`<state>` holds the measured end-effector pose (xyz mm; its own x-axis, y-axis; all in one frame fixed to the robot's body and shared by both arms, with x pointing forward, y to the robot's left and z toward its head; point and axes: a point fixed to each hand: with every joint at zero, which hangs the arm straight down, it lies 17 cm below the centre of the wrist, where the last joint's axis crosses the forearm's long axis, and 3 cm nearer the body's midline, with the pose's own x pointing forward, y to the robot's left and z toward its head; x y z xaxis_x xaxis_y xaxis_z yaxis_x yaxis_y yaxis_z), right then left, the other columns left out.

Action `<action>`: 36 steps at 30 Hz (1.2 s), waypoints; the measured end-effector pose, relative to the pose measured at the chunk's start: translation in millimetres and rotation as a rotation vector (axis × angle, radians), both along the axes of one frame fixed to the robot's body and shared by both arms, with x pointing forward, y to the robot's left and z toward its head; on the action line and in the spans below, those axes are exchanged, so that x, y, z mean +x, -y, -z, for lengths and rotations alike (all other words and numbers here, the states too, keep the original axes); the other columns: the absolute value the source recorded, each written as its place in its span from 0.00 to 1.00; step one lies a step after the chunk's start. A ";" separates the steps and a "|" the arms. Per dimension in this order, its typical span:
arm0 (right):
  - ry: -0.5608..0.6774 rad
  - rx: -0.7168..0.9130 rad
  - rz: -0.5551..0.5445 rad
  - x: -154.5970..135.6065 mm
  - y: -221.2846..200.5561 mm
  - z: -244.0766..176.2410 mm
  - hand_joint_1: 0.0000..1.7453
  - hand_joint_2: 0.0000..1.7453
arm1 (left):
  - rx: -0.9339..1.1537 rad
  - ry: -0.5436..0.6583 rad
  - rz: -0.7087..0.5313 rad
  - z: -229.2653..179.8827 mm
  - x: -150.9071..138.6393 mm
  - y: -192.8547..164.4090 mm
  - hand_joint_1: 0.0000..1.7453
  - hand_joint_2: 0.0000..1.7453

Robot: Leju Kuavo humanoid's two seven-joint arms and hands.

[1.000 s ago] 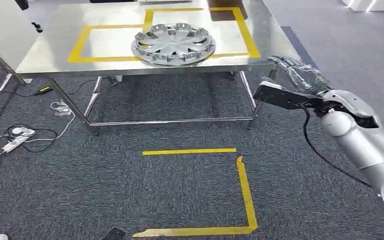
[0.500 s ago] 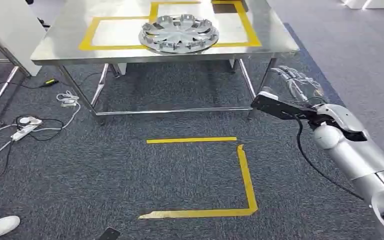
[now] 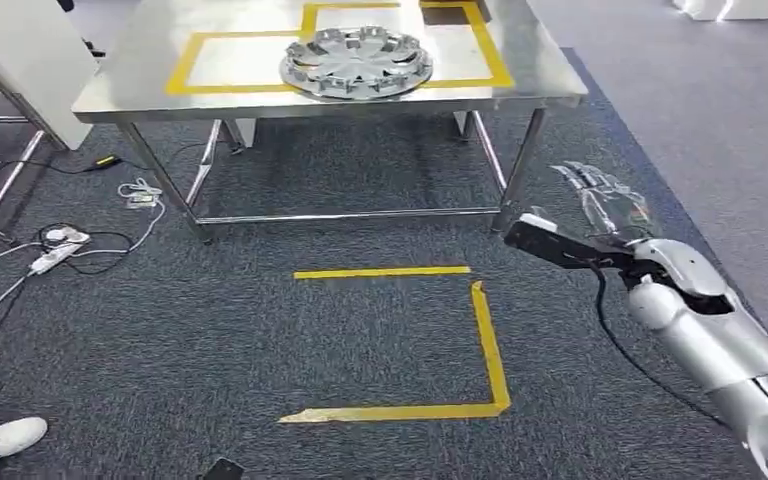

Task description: Take the parts from the cabinet and place them on the table.

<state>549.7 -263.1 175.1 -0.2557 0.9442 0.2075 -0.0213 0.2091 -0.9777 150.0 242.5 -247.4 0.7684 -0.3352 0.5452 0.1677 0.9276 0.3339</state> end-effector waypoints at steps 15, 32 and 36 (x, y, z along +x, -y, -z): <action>-0.270 0.103 0.231 -120.4 130.3 139.3 0.00 1.00 | 0.049 0.004 -0.057 -2.6 11.5 -19.1 0.00 1.00; -0.525 0.429 0.400 -171.1 123.8 238.0 0.00 1.00 | -0.054 -0.204 -0.161 22.7 -71.8 -27.2 0.00 1.00; -0.622 0.500 0.473 -200.9 125.3 276.0 0.00 1.00 | -0.079 -0.225 -0.179 24.4 -73.8 -29.6 0.00 1.00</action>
